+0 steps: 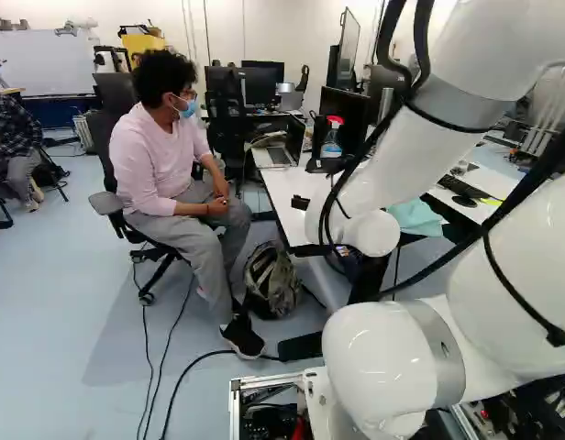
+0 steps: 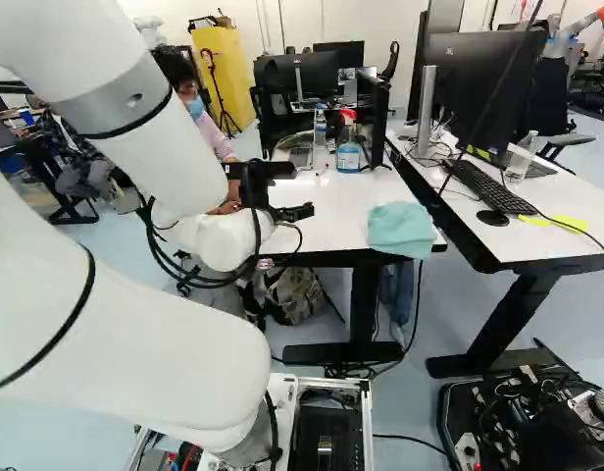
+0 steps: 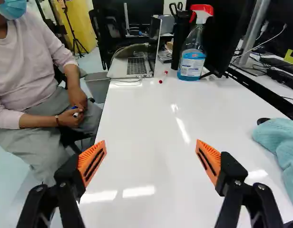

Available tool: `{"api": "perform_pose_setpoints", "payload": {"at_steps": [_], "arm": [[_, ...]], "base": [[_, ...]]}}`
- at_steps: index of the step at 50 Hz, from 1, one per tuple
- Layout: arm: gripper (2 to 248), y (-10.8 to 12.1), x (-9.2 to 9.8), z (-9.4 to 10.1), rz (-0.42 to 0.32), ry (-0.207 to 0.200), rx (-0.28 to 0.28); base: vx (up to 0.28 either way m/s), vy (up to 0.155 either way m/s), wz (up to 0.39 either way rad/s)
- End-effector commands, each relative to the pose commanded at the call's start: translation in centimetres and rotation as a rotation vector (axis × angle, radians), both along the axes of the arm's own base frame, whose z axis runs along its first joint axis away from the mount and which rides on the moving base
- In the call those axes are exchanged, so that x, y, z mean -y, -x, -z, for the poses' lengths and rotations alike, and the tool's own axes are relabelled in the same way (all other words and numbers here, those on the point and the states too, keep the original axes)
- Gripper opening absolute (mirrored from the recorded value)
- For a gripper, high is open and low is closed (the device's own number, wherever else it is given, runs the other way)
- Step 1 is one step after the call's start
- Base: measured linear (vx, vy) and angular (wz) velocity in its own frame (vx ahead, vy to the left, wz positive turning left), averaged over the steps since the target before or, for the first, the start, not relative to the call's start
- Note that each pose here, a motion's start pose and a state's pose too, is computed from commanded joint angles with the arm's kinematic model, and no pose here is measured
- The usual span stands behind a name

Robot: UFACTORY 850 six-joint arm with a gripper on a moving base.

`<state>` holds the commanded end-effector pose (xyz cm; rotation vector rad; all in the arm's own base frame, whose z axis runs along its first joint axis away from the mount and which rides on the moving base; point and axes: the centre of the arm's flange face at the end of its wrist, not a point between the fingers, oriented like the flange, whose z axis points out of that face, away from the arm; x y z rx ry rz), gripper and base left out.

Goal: Clean the table with the green towel

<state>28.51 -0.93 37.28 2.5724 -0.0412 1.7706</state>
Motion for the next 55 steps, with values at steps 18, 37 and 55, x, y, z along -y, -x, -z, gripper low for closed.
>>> {"api": "perform_pose_setpoints", "payload": {"at_steps": [18, 37, 55], "arm": [[247, 1.2, -0.7, 0.6, -0.026, 0.0, 0.027], [247, 1.5, -0.9, 0.7, -0.032, 0.0, 0.033], [247, 1.5, -0.9, 0.7, -0.032, 0.0, 0.033]], "base": [[0.0, 0.0, 0.0], [0.0, 0.0, 0.0], [0.0, 0.0, 0.0]]}}
